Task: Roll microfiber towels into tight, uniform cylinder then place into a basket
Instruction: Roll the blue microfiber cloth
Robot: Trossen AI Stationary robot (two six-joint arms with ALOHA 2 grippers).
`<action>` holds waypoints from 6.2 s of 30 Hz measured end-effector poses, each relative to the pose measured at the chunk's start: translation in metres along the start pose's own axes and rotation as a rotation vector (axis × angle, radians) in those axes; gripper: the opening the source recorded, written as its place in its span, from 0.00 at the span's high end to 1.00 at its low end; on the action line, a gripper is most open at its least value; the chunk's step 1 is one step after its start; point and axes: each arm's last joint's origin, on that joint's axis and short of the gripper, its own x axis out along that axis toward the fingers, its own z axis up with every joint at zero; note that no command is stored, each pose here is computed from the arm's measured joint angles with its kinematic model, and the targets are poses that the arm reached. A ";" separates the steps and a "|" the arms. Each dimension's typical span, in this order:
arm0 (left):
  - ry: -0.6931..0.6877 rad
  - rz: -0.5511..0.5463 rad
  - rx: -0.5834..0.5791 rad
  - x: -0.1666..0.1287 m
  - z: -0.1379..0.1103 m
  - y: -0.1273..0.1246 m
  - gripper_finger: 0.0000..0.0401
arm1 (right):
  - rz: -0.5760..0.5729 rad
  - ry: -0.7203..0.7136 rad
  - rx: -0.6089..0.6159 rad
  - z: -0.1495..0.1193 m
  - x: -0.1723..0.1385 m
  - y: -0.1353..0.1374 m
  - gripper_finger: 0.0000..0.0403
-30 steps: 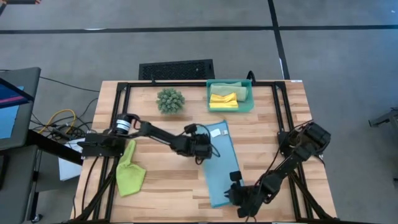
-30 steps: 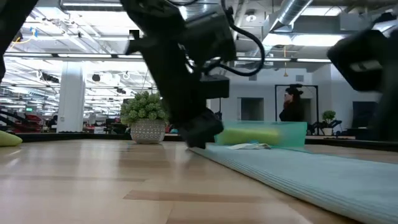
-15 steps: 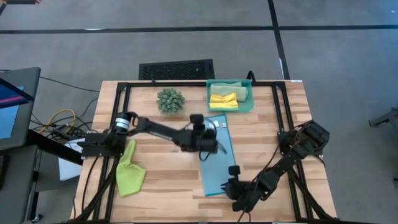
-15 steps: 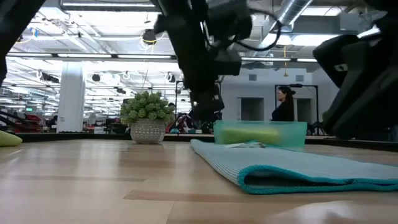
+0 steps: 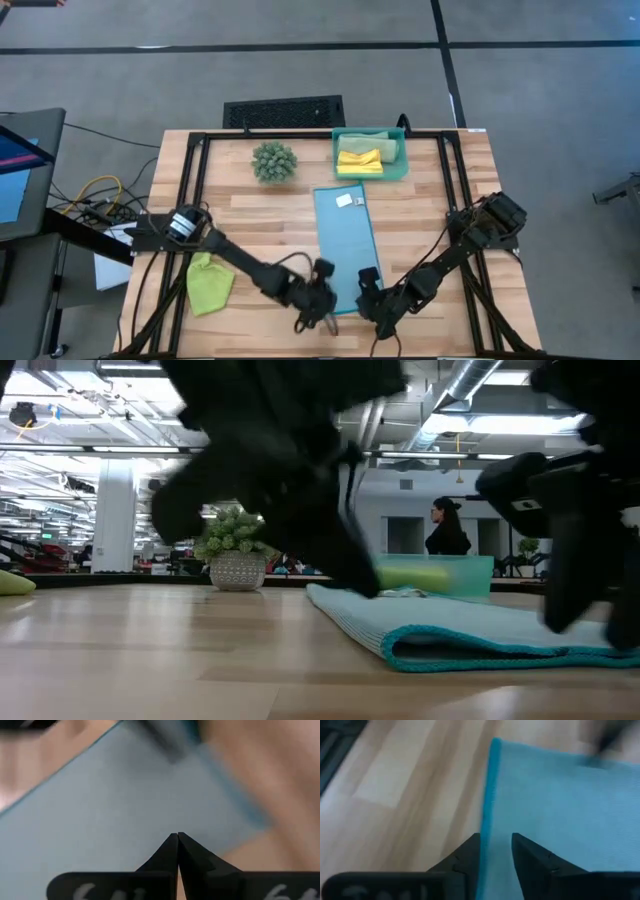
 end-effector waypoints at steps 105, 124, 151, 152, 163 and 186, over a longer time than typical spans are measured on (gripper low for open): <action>-0.042 0.066 -0.071 -0.020 -0.018 -0.083 0.85 | -0.023 0.083 -0.120 -0.017 -0.010 0.022 0.81; -0.042 0.065 -0.009 -0.010 -0.023 -0.089 0.75 | -0.037 0.082 -0.100 -0.019 -0.011 0.025 0.95; 0.034 0.077 -0.331 -0.024 0.011 -0.079 0.99 | 0.062 0.023 0.014 -0.014 -0.040 0.043 0.97; 0.047 0.060 -0.336 -0.023 0.011 -0.078 0.99 | 0.059 0.028 0.020 -0.014 -0.040 0.042 0.98; 0.019 -0.027 -0.244 -0.025 0.016 -0.083 0.99 | 0.073 0.015 0.019 -0.014 -0.041 0.046 0.96; -0.033 0.002 -0.265 -0.039 0.038 -0.082 1.00 | 0.107 -0.029 0.037 -0.010 -0.045 0.051 0.96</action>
